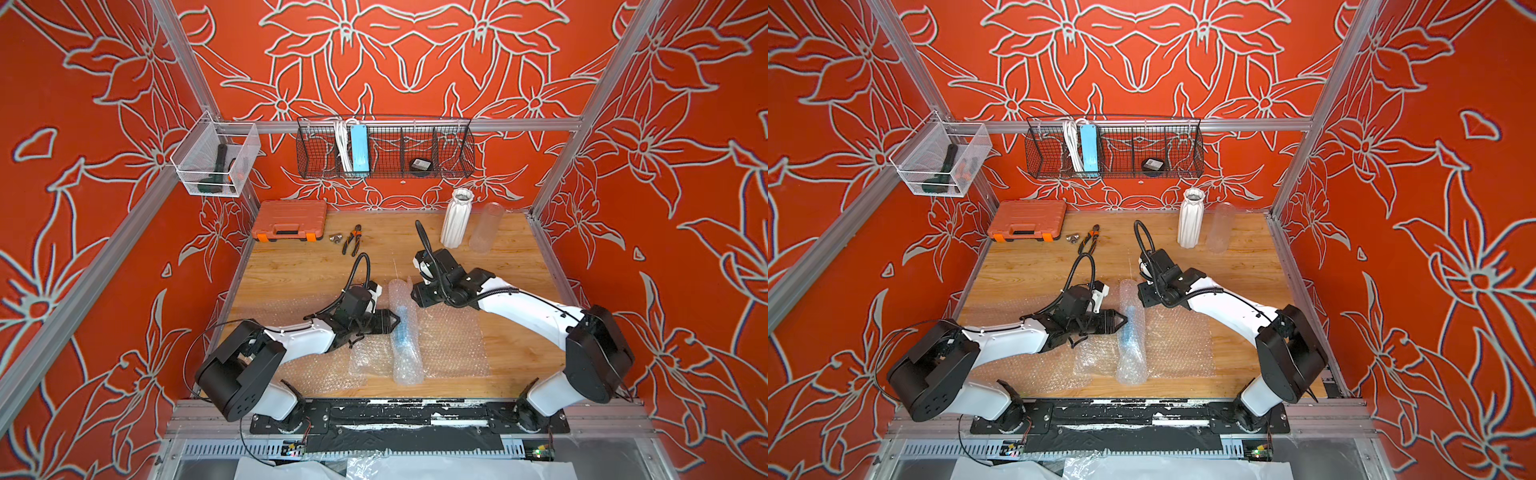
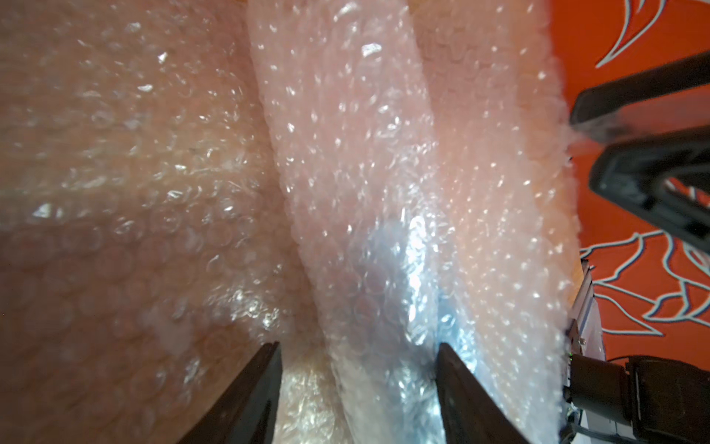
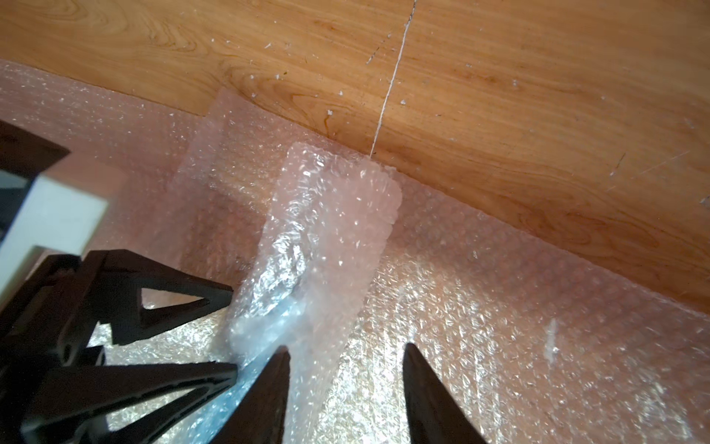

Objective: Unwrap the vase from the bubble wrap
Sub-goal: Unwrap the bubble wrap.

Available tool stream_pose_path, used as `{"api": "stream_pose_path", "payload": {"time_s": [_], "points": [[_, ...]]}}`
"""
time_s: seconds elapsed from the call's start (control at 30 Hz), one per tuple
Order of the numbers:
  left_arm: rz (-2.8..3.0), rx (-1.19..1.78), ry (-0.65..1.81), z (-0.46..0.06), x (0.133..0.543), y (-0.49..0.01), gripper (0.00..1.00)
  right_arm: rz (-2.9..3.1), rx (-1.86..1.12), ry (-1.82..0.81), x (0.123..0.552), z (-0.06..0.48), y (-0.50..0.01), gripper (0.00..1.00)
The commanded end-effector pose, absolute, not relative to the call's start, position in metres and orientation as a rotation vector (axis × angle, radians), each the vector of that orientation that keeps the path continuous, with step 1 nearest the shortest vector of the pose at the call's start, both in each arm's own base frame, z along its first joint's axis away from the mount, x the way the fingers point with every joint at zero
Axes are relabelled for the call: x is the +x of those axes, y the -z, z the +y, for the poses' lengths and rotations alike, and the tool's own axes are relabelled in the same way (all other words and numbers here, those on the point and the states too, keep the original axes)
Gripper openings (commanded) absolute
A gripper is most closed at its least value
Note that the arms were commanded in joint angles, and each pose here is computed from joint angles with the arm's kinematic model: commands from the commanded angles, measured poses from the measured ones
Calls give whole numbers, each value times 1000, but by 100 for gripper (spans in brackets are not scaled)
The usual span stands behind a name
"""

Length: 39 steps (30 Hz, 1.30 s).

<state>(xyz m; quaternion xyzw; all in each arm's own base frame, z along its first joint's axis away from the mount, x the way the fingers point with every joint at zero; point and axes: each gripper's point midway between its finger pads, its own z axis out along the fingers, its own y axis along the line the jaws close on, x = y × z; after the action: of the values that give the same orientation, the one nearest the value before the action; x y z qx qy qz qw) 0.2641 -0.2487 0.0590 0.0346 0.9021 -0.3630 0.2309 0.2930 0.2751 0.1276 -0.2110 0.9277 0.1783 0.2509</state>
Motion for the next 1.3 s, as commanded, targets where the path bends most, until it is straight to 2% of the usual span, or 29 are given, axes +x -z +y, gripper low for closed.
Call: {"api": "stream_pose_path", "payload": {"time_s": [0.0, 0.3, 0.5, 0.87, 1.27], "points": [[2512, 155, 1021, -250, 252, -60, 62, 2515, -558, -537, 289, 277, -134, 49], [2492, 110, 950, -242, 260, -61, 62, 2518, -574, -572, 273, 269, -138, 50], [2511, 125, 1001, -251, 260, -56, 61, 2532, -630, -627, 257, 269, -142, 55], [2534, 64, 883, -241, 272, -46, 58, 2627, -691, -746, 217, 280, -120, 56], [2516, 63, 937, -246, 270, -52, 57, 2670, -746, -722, 194, 291, -109, 58]]}}
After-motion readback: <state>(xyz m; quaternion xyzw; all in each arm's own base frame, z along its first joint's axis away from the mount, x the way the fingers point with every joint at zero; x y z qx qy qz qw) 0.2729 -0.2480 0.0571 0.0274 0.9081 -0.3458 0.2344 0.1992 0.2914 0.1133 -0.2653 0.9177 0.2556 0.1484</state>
